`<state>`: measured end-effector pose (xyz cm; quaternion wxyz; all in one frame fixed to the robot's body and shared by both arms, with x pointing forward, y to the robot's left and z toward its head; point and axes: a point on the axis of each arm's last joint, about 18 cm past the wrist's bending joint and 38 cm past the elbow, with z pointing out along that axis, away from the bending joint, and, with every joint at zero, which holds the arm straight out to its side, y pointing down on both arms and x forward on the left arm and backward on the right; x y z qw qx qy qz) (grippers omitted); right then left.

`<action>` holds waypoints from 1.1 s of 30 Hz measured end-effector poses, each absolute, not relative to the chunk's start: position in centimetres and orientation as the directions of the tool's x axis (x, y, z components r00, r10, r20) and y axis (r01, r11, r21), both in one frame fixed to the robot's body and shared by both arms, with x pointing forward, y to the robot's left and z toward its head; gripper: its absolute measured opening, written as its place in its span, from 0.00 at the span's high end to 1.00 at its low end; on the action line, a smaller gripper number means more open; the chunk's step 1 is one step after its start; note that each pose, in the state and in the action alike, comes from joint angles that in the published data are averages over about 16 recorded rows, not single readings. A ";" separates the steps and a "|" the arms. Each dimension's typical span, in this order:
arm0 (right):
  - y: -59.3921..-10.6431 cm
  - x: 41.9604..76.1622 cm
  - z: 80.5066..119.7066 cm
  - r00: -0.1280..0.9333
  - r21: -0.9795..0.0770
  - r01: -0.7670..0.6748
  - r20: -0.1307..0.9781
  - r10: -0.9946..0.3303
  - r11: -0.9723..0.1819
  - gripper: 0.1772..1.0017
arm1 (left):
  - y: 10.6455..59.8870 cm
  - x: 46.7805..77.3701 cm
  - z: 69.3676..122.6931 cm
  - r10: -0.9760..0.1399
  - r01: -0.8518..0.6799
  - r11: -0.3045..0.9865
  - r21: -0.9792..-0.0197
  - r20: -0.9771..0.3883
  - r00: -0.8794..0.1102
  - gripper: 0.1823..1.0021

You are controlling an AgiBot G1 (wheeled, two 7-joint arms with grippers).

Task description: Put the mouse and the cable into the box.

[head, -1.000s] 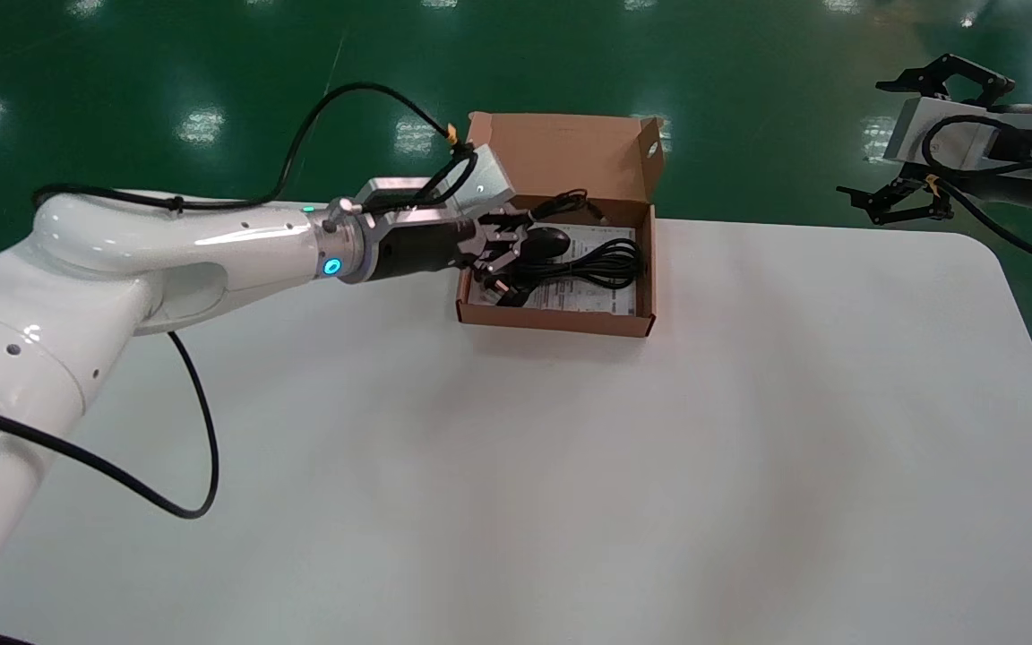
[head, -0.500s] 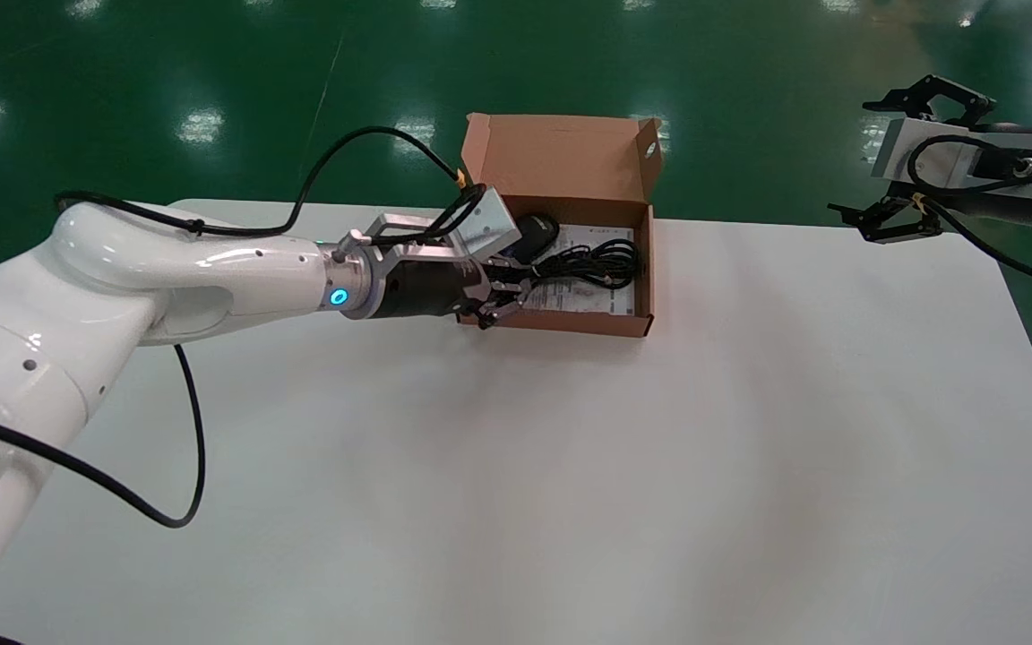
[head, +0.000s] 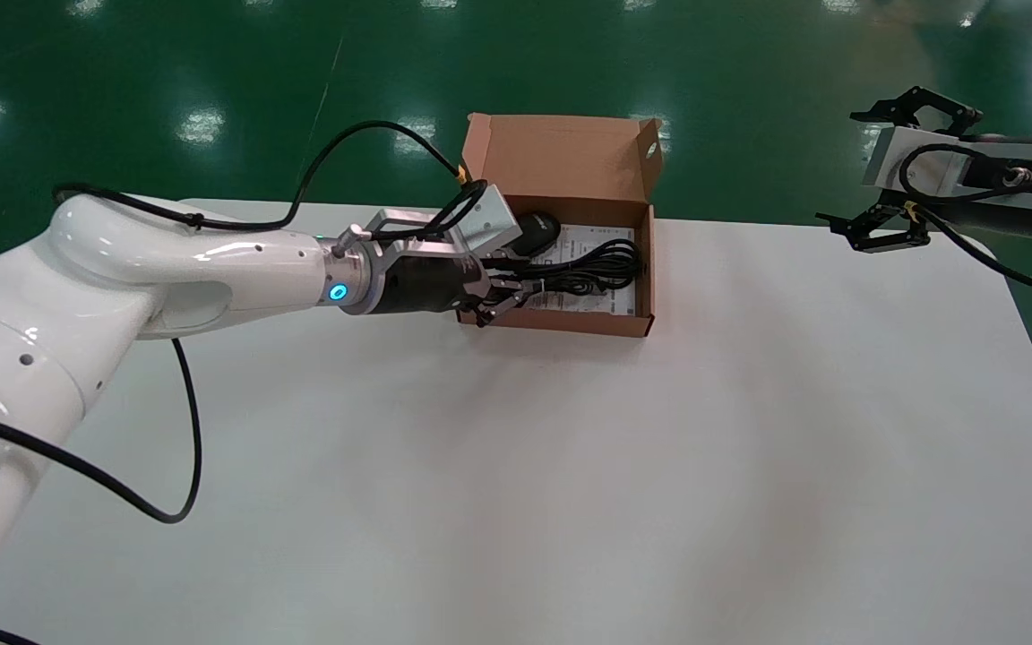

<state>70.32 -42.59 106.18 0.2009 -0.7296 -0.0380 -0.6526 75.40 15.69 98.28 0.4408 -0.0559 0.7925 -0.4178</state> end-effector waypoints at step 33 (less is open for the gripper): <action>-36.9 64.8 103.8 0.383 -0.609 0.584 0.790 -0.479 -0.537 0.00 | 21.6 66.3 97.3 -0.441 0.325 0.235 -0.916 -0.398 -0.804 0.10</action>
